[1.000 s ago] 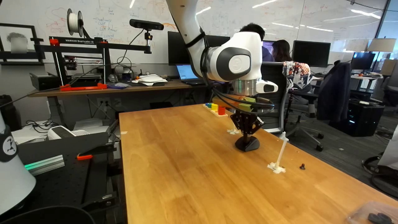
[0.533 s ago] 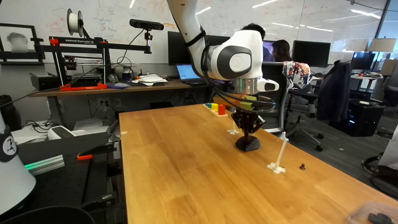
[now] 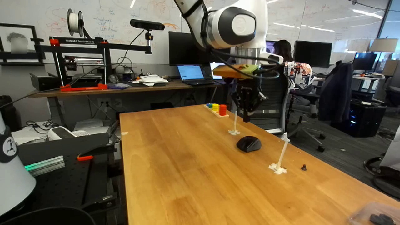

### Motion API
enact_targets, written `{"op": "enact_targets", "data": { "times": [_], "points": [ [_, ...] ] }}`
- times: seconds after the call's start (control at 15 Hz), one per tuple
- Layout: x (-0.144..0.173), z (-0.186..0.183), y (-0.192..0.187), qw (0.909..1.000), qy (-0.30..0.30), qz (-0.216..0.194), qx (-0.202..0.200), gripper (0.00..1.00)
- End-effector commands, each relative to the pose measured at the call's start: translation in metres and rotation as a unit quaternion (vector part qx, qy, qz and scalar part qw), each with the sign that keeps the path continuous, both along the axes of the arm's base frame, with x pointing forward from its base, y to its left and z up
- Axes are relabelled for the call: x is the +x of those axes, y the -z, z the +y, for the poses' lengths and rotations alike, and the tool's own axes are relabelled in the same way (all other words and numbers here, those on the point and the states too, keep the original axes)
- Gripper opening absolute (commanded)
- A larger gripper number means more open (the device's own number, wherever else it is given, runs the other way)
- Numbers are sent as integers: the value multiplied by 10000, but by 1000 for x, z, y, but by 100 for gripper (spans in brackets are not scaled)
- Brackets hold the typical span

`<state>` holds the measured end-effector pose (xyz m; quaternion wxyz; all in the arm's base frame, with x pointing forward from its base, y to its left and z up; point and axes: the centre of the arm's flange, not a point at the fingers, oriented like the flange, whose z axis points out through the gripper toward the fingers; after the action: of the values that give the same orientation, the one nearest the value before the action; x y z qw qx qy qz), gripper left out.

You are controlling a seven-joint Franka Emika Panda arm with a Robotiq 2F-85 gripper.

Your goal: Left click the mouse

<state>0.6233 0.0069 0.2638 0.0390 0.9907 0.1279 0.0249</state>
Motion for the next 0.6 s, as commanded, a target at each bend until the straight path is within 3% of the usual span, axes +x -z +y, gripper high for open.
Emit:
{"op": "enact_targets", "data": {
  "times": [0.0, 0.53],
  "points": [
    [-33, 1, -65, 9993, 52, 340, 121, 0],
    [-78, -11, -144, 9979, 155, 601, 188, 1]
  ]
}}
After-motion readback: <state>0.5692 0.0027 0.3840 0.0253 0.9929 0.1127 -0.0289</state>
